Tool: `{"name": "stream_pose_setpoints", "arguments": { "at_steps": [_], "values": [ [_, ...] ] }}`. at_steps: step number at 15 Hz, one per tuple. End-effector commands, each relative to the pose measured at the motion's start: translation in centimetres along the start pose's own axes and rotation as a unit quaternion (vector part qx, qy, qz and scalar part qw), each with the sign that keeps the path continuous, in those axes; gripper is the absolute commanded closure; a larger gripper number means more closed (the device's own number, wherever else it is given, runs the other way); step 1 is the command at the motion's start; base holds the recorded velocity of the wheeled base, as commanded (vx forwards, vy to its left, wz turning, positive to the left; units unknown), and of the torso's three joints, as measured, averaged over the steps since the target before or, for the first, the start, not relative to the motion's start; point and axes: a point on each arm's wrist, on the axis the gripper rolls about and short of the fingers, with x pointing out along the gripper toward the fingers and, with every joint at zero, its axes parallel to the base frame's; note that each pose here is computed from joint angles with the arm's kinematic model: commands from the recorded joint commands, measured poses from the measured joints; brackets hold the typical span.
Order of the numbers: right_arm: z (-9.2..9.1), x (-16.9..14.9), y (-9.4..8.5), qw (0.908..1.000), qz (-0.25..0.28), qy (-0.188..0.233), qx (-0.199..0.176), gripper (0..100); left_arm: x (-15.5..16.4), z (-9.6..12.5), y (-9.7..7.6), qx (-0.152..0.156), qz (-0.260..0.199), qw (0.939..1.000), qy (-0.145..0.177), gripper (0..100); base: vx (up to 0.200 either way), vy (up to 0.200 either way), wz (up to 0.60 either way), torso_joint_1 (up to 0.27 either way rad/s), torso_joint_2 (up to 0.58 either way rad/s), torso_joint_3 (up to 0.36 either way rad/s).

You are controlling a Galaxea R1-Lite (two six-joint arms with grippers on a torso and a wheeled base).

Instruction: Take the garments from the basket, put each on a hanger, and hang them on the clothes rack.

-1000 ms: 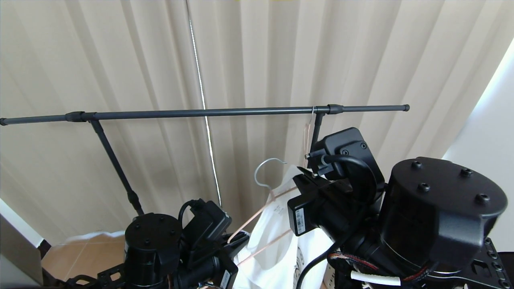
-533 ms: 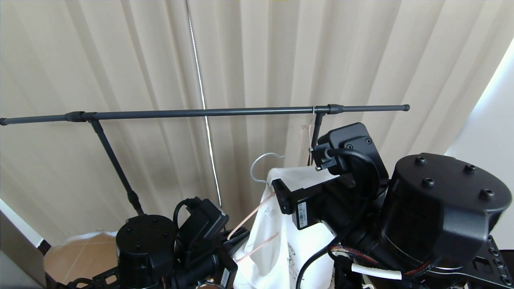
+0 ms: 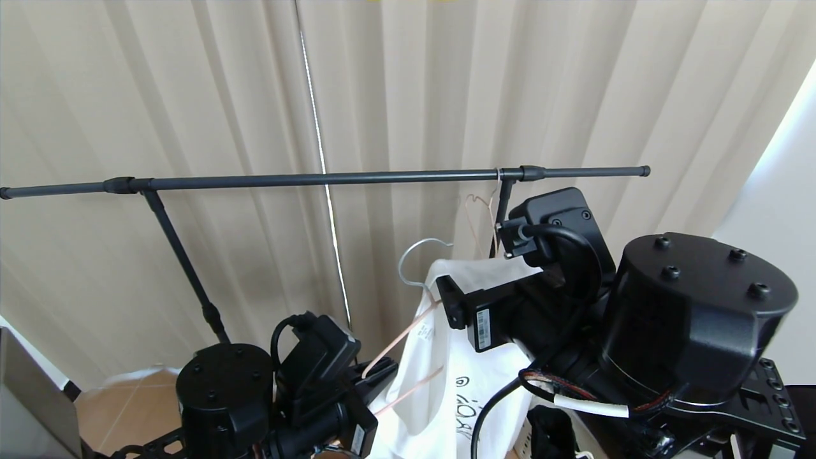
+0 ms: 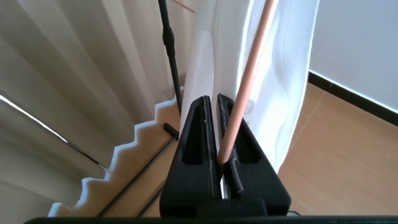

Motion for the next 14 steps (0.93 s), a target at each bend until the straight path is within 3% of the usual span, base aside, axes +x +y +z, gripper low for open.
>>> {"name": "stream_pose_setpoints", "arguments": {
  "at_steps": [1, 14],
  "values": [
    [-0.2, 0.1, 0.1, 1.0, -0.001, 0.003, -0.002, 0, 0.0, 0.0, 0.0, 0.0, 0.0, 1.0, -0.001, 100, 0.0, 0.0, 0.0, 0.0, 0.0, 0.0],
    [-0.2, 0.1, 0.0, 1.0, -0.001, 0.003, -0.001, 0, 1.2, 0.9, 2.3, -0.024, 0.055, 0.9978, -0.028, 100, 0.0, 0.0, 0.0, 0.0, 0.0, 0.0]
  ]
}}
